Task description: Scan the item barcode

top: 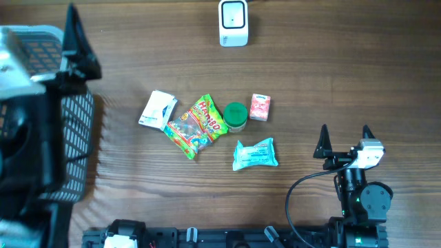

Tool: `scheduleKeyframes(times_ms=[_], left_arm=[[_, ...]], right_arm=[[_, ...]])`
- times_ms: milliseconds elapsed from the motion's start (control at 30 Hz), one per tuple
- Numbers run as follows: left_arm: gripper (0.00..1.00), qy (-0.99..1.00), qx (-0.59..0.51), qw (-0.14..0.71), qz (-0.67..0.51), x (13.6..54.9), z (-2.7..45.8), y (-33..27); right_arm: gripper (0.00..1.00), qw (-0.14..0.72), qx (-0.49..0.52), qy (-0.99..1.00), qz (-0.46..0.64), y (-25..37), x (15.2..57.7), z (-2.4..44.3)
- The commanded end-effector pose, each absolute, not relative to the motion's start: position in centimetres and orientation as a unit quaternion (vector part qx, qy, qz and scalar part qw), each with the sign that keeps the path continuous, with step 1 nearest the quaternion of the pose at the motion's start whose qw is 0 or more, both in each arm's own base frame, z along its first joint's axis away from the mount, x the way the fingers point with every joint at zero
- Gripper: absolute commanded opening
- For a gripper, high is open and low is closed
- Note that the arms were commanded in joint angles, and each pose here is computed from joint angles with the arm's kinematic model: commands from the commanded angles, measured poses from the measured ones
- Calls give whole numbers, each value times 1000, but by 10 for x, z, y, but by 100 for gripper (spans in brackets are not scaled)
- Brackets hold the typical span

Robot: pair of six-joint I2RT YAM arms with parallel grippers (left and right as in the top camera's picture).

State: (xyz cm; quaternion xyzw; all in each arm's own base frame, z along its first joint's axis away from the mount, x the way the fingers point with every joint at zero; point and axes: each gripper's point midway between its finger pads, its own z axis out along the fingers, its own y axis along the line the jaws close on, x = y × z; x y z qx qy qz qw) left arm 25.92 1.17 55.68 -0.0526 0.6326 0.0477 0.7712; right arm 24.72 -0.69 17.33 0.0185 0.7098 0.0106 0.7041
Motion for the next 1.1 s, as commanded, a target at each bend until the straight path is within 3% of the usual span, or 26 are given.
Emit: scheduleKeyframes(times_ms=[0,200,300,433,633,800,900,1067], left_arm=[[100,623,-59,776,79,212,581,26],[100,571,-44,819,41,135,601,24],[100,548,-31,835,34,103,605,23],[100,541,-26,839,44,91,603,25],[100,522,-28,851,44,90,588,25],[100,506,-32,861,42,87,576,26],[100,488,-35,872,40,75,570,27],[100,464,-39,884,37,57,566,30]], right_arm=[[100,708,28,706,7,-10,247,175],[99,700,72,703,102,3,247,175],[100,666,140,685,259,24,245,180],[100,629,37,670,392,78,223,209],[100,564,10,729,388,91,220,247],[100,398,82,836,368,88,233,248],[100,231,133,858,439,110,226,246],[100,130,207,835,493,121,261,228]])
